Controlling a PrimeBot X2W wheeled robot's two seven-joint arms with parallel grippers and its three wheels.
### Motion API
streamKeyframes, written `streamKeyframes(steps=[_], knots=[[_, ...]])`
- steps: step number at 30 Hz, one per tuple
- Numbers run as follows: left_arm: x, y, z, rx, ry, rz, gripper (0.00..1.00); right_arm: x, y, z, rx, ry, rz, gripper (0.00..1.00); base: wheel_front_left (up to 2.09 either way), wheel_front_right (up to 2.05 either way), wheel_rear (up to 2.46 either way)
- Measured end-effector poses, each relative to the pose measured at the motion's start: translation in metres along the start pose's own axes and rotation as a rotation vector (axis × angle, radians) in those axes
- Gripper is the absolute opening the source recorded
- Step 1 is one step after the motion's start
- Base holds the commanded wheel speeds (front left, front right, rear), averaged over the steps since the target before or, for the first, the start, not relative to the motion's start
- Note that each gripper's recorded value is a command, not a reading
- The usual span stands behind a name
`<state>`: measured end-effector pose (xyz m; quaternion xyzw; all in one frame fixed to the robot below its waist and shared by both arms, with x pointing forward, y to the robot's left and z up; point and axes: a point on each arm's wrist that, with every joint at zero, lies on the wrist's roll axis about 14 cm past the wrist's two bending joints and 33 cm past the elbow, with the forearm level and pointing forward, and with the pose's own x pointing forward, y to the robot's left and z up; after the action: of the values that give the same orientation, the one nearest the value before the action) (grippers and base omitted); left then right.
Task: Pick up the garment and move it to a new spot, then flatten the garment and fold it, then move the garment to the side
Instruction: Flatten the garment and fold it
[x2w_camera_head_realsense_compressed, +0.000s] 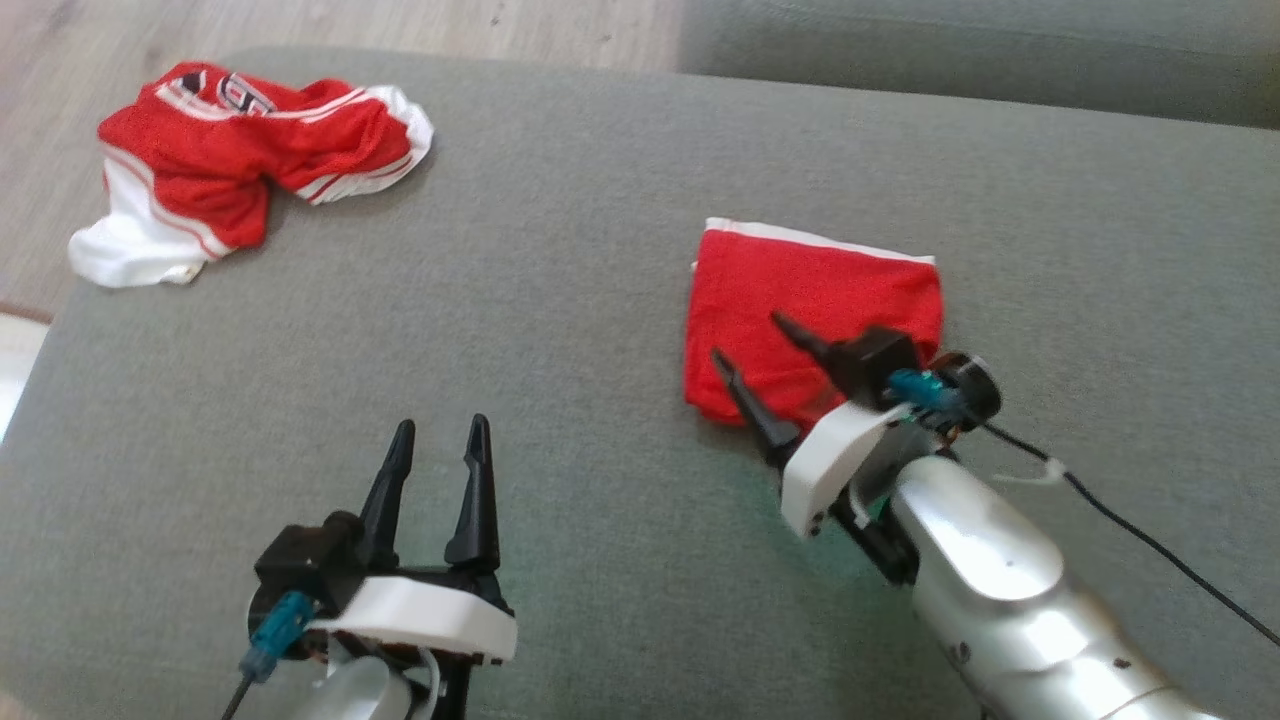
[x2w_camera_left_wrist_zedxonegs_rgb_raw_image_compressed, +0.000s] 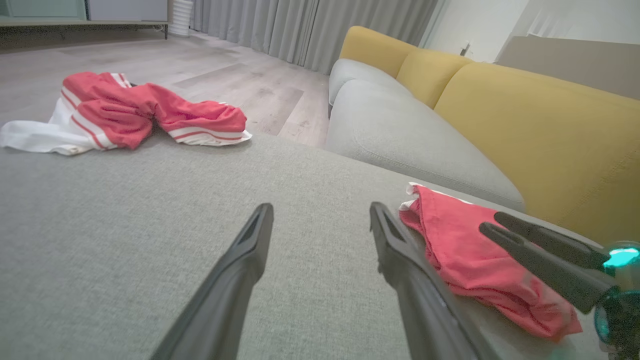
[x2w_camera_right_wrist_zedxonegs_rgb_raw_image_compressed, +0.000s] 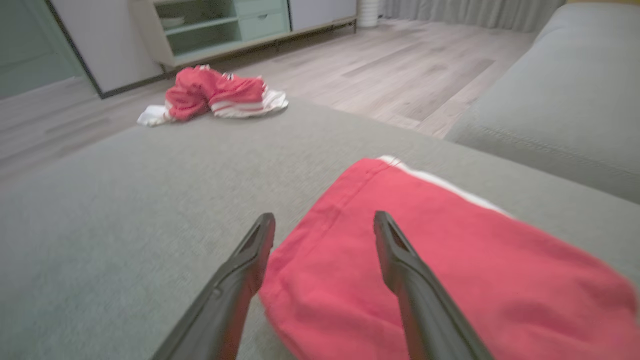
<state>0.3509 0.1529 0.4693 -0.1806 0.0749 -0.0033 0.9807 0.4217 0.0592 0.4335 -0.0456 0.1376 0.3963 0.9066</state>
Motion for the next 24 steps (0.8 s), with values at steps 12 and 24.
streamKeyframes(steps=[12,24], knots=[[0.006,-0.019,0.014,0.072,-0.051,-0.064,1.00,-0.072,-0.073,0.020,0.107,-0.192,-0.322,1.00,0.00,0.00,0.00],[-0.015,-0.009,-0.018,0.088,0.030,-0.038,1.00,-0.163,-0.084,-0.027,0.241,-0.188,-0.553,1.00,0.00,0.00,0.00]])
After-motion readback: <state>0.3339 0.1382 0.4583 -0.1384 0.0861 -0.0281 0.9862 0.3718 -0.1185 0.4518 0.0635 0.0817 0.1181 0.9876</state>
